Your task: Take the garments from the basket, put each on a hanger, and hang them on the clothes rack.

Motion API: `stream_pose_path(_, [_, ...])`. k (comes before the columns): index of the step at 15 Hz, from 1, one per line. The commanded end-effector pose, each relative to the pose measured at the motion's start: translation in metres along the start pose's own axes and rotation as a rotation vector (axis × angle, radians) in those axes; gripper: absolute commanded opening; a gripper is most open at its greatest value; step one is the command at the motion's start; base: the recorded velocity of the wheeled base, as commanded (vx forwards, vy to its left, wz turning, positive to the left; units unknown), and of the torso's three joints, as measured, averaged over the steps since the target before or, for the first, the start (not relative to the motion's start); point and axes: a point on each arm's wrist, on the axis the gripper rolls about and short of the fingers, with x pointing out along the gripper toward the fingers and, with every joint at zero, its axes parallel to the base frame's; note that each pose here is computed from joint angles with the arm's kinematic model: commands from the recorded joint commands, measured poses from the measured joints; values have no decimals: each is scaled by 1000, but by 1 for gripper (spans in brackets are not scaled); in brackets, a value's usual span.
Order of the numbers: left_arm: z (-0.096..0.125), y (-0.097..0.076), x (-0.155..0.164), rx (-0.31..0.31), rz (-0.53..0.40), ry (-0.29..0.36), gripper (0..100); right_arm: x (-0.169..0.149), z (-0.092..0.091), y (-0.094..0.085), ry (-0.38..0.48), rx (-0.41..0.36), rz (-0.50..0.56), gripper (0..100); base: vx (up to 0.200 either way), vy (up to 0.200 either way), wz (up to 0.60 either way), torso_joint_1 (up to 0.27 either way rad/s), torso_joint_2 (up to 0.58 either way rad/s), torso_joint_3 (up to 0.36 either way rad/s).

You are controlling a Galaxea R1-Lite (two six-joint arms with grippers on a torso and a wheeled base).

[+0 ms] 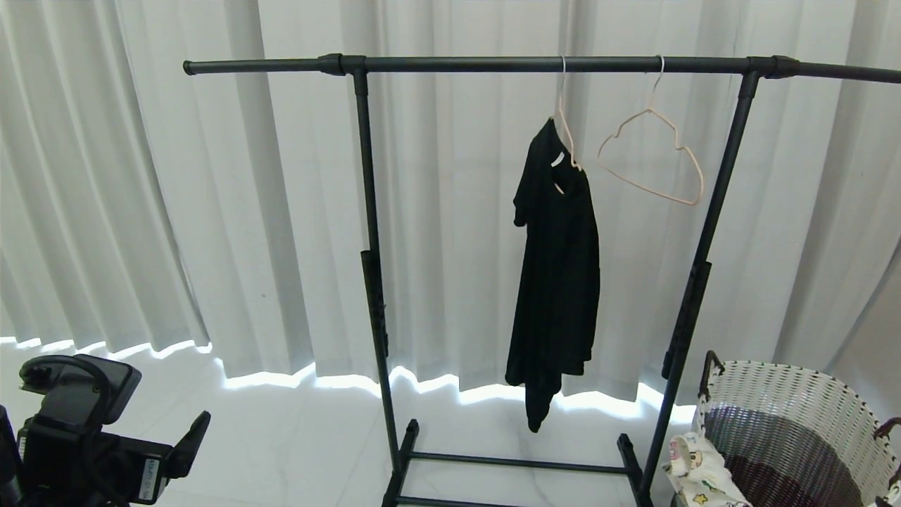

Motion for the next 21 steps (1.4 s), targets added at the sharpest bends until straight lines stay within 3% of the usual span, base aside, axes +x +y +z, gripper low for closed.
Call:
stream_pose_path(1, [1, 0, 0, -2, -1, -5, 100, 2, 1, 2, -2, -5, 48, 100, 0, 0, 0, 0, 0, 0])
stream_pose_path(7, [5, -2, 1, 2, -17, -22, 100, 27, 14, 8, 48, -21, 121, 100, 167, 0, 0, 1, 3, 5])
stream_pose_path(11, [5, -5, 1, 12, -38, -25, 100, 62, 14, 22, 222, -10, 172, 100, 200, 0, 0, 4, 4, 1])
stream_pose_path(14, [9, -7, 1, 18, -54, -43, 100, 99, 15, 36, 290, -17, 191, 100, 0, 0, 0, 0, 0, 0])
stream_pose_path(21, [6, -9, -3, 19, -67, -49, 100, 158, -8, 69, 463, -83, 244, 100, 0, 0, 0, 0, 0, 0])
